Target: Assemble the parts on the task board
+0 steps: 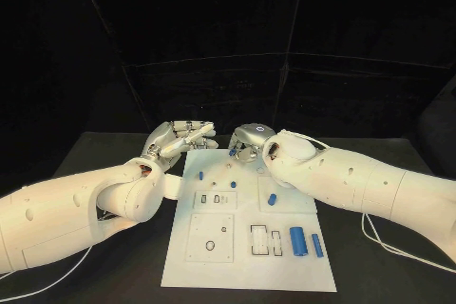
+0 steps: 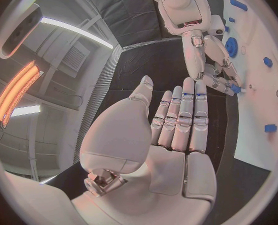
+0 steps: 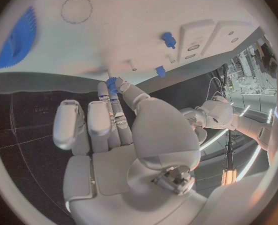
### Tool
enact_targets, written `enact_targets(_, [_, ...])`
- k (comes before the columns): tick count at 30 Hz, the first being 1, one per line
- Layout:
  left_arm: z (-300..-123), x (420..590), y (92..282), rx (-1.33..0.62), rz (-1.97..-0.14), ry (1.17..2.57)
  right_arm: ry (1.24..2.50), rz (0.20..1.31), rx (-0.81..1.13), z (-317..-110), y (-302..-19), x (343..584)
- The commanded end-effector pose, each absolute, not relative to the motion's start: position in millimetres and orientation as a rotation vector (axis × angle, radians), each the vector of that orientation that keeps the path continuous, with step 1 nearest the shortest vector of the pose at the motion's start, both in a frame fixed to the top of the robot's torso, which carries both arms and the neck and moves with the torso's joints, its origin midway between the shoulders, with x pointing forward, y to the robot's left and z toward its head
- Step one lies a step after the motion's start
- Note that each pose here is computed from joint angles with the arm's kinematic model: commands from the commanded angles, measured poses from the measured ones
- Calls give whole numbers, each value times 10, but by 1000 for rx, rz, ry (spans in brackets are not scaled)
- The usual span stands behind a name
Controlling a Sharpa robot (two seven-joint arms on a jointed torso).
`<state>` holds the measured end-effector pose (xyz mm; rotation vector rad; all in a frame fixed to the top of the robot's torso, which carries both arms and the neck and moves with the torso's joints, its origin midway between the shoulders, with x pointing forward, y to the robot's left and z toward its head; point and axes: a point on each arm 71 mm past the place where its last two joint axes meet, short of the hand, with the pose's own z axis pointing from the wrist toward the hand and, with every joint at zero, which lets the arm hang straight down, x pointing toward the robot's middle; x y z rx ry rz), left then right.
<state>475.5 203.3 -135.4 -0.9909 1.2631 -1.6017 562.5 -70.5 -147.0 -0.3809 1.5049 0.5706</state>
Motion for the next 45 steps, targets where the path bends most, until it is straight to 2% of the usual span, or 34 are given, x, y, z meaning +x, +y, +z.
enact_targets(1, [-1330,4752,2019,-978,-1612,1265,1520,561,-397,-1470,-696,5635])
enact_targets(18, [-1301,4756,2005,-970,-1623,1264,1545,510,-393,-1498,-681,5690])
enact_targets(35, [-1291,4765,2020,-970,-1622,1265,1529,513,-377,-1484,-686,5691])
enact_targets(41, [-1291,4768,2031,-970,-1621,1265,1506,522,-349,-1453,-853,5639])
enact_targets(45, [-1292,4769,2052,-971,-1618,1264,1495,543,-278,-1417,-1106,5562])
